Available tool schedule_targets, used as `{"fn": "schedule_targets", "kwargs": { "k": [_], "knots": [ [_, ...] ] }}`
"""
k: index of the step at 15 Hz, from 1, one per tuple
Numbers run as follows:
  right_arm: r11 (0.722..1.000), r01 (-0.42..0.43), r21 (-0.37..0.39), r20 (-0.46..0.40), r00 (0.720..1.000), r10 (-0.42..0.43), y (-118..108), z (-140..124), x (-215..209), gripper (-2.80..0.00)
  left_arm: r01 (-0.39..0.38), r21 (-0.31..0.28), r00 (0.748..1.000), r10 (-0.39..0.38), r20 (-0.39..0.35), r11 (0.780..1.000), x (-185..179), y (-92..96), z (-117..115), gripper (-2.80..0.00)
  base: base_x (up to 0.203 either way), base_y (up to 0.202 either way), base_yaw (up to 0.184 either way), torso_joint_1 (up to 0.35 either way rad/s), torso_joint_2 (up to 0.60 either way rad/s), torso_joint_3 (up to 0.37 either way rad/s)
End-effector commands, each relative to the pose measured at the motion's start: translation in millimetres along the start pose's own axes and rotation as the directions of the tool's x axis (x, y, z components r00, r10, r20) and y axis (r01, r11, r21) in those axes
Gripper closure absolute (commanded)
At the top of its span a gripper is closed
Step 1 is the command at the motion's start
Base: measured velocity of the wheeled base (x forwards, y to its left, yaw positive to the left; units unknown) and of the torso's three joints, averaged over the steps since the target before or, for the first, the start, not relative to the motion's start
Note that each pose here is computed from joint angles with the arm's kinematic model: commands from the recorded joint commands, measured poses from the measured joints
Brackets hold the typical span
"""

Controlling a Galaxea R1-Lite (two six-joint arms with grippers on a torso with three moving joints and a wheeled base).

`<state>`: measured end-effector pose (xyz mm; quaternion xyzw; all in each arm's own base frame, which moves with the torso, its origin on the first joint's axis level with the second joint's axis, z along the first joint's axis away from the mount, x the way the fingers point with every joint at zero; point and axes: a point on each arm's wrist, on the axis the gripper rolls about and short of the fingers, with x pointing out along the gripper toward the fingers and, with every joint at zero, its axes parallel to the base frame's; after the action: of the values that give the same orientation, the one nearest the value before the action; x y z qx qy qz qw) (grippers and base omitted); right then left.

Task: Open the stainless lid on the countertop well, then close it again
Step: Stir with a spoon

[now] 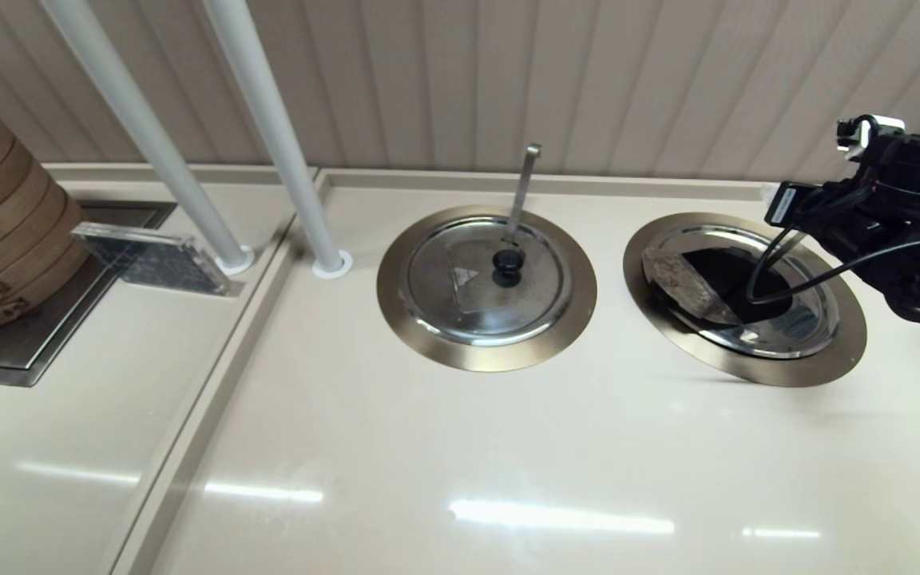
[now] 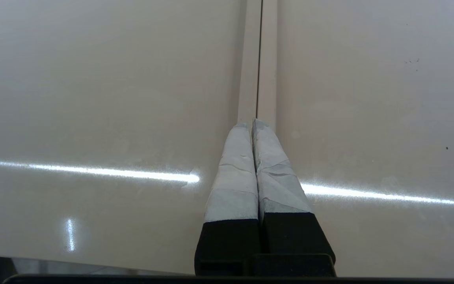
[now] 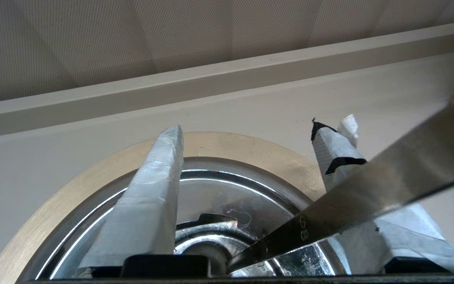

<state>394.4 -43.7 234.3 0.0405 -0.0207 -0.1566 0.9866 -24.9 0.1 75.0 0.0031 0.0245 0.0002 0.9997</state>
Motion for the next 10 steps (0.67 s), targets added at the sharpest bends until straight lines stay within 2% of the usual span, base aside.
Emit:
{"fn": "schedule_targets", "kwargs": {
  "k": [1,5,10],
  "knots": [
    [1.000,-0.002,0.002,0.003,1.000,0.002,0.4,-0.6,1.5,-2.80,-0.001,0.000,1.000,0.001,0.000,1.000,0.0,0.0,0.0,0.00,0.000,0.000,0.000,0.000,0.00,0.000],
    [1.000,-0.008,0.004,0.013,1.000,0.008,3.6,-1.3,9.0,-2.80,-0.001,0.000,1.000,0.001,0.000,1.000,0.0,0.0,0.0,0.00,0.000,0.000,0.000,0.000,0.00,0.000],
    [0.998,-0.067,0.006,0.016,0.998,0.067,21.9,-0.4,5.3,-2.80,-0.001,0.000,1.000,0.001,0.000,1.000,0.0,0.0,0.0,0.00,0.000,0.000,0.000,0.000,0.00,0.000]
  ]
}}
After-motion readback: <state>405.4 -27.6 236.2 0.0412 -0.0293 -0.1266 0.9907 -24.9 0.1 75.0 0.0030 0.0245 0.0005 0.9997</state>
